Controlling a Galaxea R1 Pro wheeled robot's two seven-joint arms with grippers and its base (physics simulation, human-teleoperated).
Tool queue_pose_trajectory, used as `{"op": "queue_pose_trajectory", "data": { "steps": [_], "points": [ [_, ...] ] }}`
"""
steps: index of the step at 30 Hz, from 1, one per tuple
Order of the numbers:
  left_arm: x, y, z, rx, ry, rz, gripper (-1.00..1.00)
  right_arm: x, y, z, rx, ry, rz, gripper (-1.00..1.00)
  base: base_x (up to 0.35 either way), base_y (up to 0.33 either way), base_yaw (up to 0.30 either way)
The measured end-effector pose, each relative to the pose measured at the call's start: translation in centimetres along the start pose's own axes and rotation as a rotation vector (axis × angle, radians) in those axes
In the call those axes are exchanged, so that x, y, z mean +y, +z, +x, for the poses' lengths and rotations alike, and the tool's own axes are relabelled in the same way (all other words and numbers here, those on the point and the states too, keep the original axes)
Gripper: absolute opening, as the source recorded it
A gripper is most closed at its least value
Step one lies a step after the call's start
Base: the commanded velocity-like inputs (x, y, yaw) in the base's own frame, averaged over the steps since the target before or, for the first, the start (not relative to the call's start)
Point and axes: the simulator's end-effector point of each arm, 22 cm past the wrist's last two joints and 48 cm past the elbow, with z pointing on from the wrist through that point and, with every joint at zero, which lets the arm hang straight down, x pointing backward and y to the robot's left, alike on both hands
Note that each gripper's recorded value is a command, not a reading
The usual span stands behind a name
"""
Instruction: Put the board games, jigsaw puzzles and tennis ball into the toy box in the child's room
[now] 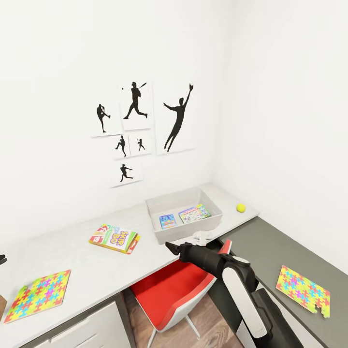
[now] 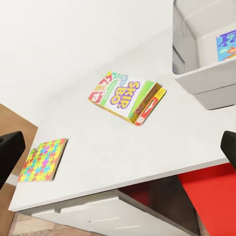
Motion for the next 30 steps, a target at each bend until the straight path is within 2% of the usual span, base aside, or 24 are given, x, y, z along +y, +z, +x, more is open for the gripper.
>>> {"op": "queue_pose_trajectory", "data": {
  "steps": [10, 18, 30],
  "points": [
    [-0.01, -0.02, -0.03, -0.001, 0.0, 0.0, 1.0, 0.09, 0.03, 0.05, 0.001, -0.001, -0.001, 1.0, 0.0, 0.0, 0.03],
    [-0.1, -0.07, -0.08, -0.002, 0.001, 0.001, 1.0, 0.38, 0.08, 0.1, 0.002, -0.006, -0.001, 1.0, 0.0, 0.037, 0.231],
    [-0.27, -0.1, -0.15, -0.003, 0.003, 0.004, 1.0, 0.62, 0.02, 0.01, 0.0, -0.01, -0.003, 1.0, 0.0, 0.214, 0.274]
  ]
}}
